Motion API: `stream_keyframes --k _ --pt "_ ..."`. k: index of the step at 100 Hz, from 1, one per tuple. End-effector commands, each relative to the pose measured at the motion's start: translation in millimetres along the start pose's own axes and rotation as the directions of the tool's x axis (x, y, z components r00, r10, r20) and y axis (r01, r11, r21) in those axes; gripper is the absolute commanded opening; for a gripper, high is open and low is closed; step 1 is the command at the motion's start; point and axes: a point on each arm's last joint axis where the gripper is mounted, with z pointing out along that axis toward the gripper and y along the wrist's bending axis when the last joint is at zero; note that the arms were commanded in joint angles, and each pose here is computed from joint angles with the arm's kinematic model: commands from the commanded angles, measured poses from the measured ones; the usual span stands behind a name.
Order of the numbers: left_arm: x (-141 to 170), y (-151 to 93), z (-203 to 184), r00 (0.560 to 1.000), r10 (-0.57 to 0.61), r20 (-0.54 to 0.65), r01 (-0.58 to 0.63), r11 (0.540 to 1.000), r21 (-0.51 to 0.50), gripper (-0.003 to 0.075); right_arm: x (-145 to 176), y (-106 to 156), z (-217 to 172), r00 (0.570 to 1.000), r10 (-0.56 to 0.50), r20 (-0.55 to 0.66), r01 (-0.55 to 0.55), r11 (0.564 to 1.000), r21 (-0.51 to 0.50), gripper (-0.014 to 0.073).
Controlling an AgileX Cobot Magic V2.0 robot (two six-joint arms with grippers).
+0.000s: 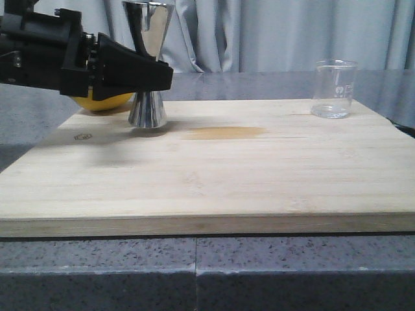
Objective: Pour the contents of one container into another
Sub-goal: 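Lower the steel jigger toward the board with the left gripper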
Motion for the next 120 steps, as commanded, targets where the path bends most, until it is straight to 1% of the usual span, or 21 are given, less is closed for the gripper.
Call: stream_keyframes --k 1,90,120 --pt "-31.5 -2.0 -5.0 0.986 0.024 0.167 -0.026 1.0 0.014 -0.0019 -13.4 0.9 -2.6 0.998 0.005 0.063 -0.004 1.0 -0.014 0.0534" --pt "-27.5 -3.9 -4.8 0.99 0.018 0.139 -0.022 0.999 0.027 -0.0019 -13.6 1.2 -2.7 0.998 0.005 0.065 -0.004 1.0 -0.017 0.0534" --pt "-26.9 -4.2 -4.8 0.991 -0.002 0.136 -0.003 1.0 0.031 -0.0019 -13.7 1.4 -2.7 0.998 0.005 0.066 -0.003 1.0 -0.019 0.0533"
